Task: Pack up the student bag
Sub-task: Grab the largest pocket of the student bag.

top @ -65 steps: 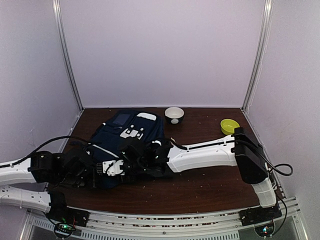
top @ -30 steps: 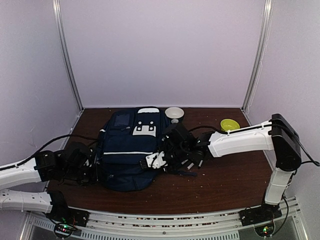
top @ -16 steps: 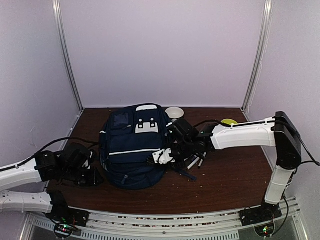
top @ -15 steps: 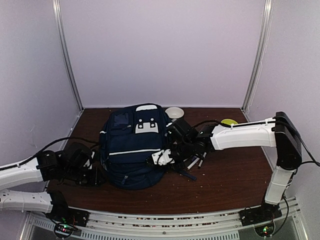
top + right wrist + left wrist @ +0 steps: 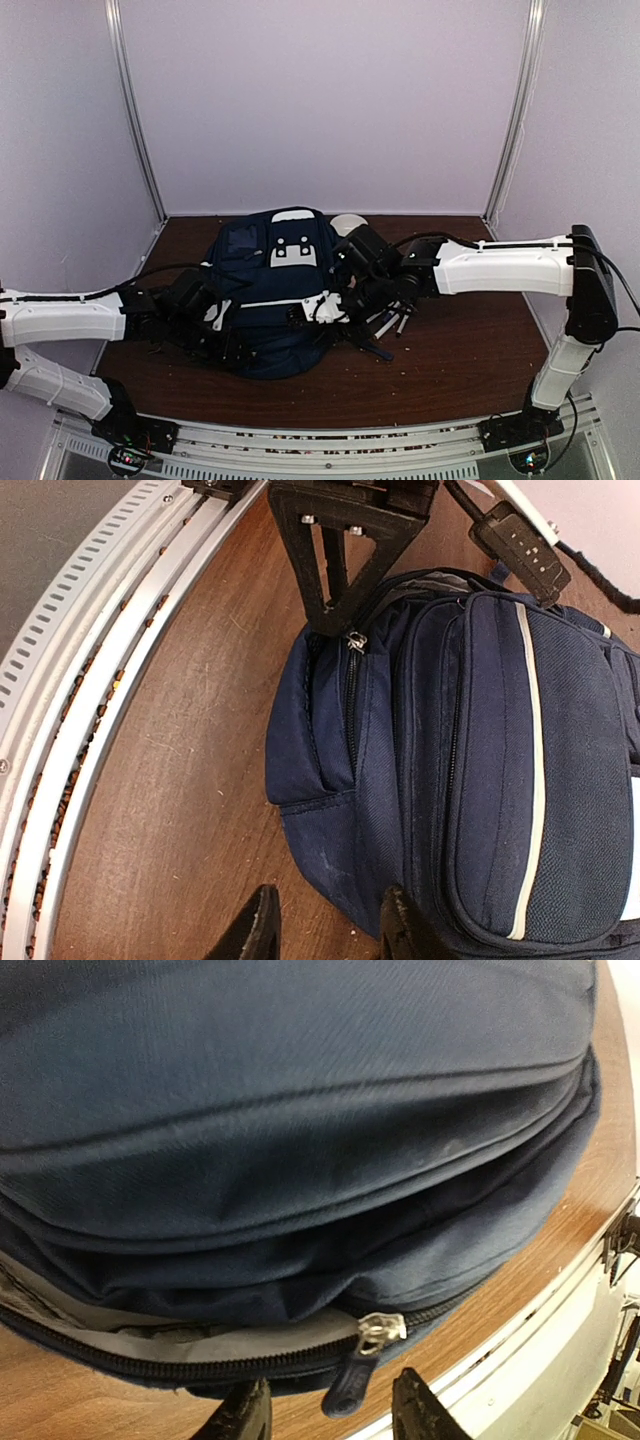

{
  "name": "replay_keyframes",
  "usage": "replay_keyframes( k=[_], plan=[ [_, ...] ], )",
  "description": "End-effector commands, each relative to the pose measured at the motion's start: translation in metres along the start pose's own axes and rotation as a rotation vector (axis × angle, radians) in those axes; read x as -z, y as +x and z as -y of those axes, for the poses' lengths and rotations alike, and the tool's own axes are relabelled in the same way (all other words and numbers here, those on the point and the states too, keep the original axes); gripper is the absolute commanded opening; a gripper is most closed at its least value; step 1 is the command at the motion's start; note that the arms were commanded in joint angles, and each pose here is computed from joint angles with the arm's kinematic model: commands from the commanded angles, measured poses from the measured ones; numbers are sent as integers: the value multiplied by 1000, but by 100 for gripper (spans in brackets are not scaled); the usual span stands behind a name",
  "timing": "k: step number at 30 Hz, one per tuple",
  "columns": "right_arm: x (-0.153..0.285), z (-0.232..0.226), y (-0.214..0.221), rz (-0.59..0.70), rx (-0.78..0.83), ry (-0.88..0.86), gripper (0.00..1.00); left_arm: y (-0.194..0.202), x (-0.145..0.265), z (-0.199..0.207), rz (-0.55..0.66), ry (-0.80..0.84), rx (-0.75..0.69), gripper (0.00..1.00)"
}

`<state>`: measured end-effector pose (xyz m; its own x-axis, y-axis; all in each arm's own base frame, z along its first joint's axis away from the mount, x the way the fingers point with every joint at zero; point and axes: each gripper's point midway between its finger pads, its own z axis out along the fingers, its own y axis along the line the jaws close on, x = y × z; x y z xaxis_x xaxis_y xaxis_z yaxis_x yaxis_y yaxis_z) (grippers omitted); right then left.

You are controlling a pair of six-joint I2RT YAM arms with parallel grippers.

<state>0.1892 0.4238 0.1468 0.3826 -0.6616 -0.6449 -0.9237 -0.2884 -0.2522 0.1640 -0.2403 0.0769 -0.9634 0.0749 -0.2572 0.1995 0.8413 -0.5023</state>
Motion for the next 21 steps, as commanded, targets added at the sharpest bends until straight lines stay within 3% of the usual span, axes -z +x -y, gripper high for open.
replay_keyframes(
  k=[1,8,12,18,21],
  plan=[
    [10,-3,-8,32,-41,-5,35,-7,0,17,5,62,-22,43],
    [1,5,-7,34,-51,8,35,-6,-12,28,-12,137,-14,37],
    [-6,11,-8,26,-62,4,35,-12,-16,33,-4,154,-14,26],
    [-21,13,-10,13,-44,8,35,-11,-19,25,-10,106,4,1],
    [-34,14,-13,12,-25,5,35,-12,-15,19,-5,66,6,0]
  ],
)
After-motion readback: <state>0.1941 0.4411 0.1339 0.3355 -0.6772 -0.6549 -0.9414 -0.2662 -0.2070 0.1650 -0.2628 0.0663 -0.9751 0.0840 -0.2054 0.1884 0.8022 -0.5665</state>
